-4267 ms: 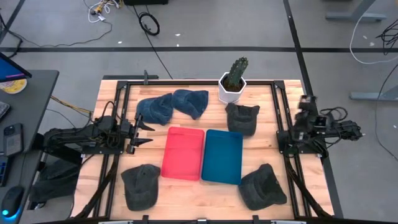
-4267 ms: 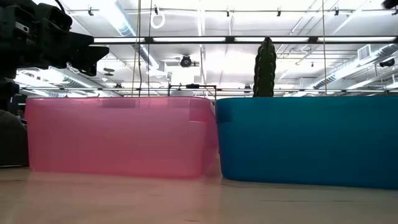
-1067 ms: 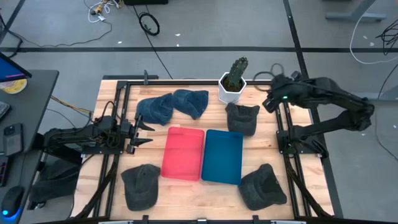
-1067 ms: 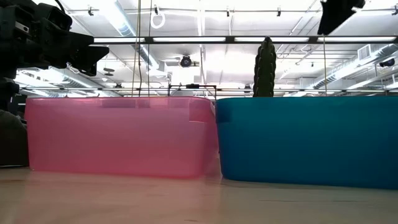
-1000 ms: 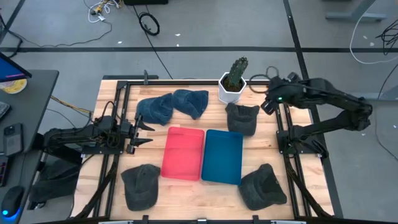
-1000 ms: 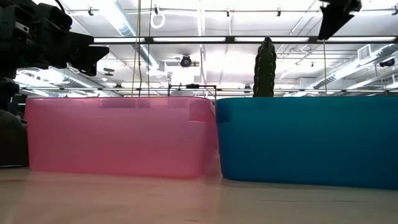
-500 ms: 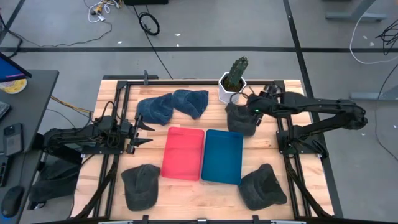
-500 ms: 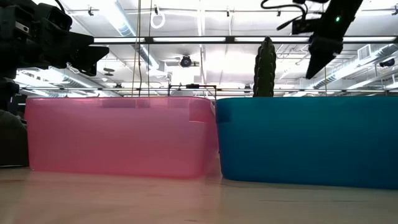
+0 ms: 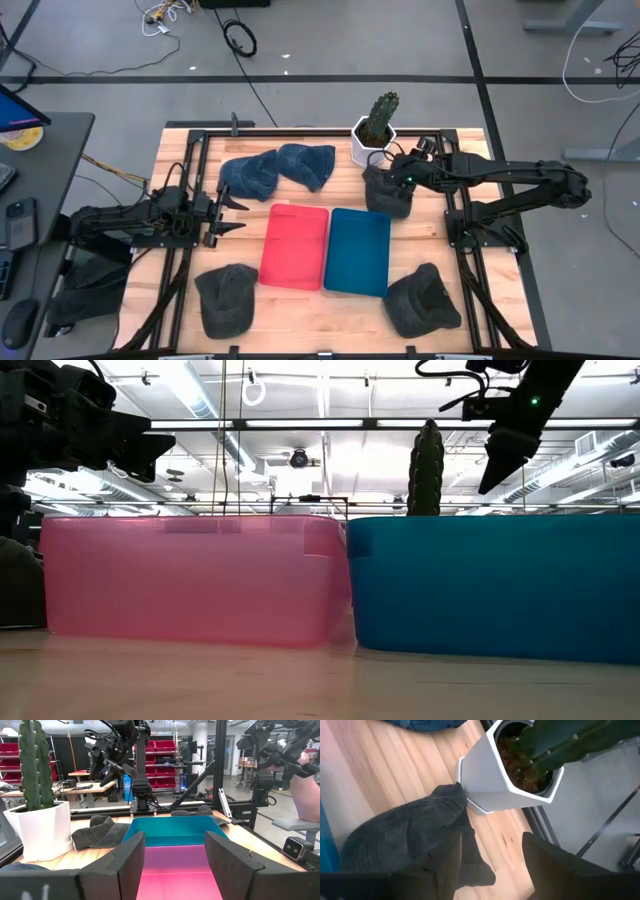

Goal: Pick & Place hat
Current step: Put the top black cap into the blue bin

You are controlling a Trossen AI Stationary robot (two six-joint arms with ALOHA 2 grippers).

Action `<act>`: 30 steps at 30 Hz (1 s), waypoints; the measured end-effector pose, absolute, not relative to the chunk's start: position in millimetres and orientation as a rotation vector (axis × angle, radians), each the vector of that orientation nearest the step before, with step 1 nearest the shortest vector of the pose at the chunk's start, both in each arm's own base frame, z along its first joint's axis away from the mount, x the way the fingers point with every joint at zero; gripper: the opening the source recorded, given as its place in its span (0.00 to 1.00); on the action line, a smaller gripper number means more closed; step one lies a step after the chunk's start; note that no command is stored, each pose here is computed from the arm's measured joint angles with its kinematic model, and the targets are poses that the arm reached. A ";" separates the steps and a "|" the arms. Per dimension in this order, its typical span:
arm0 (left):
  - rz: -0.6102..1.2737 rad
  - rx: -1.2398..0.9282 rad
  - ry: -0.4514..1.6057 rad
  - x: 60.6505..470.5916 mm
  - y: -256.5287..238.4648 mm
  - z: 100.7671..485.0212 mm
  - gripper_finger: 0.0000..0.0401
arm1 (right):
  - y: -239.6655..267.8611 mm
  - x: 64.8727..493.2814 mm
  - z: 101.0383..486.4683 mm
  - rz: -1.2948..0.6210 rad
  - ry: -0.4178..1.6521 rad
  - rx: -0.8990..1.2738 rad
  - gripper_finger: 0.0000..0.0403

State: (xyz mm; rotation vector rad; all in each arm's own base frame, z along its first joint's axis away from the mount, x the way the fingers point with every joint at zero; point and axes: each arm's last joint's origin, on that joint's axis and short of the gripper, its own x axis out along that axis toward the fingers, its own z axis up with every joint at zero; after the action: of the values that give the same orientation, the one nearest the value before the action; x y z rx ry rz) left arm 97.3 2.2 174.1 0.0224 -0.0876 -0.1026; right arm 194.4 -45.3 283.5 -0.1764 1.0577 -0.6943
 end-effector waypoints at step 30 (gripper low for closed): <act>-0.103 0.022 -0.087 97.3 2.1 174.0 0.53 | -51.6 198.2 230.0 -0.486 1.087 -0.252 0.53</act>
State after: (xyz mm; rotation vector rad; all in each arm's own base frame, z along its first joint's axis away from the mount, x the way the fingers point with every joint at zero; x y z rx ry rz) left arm 97.3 2.1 174.0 0.0223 -0.0875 -0.1028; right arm 198.2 -51.6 230.0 -0.2519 1.0874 -0.4863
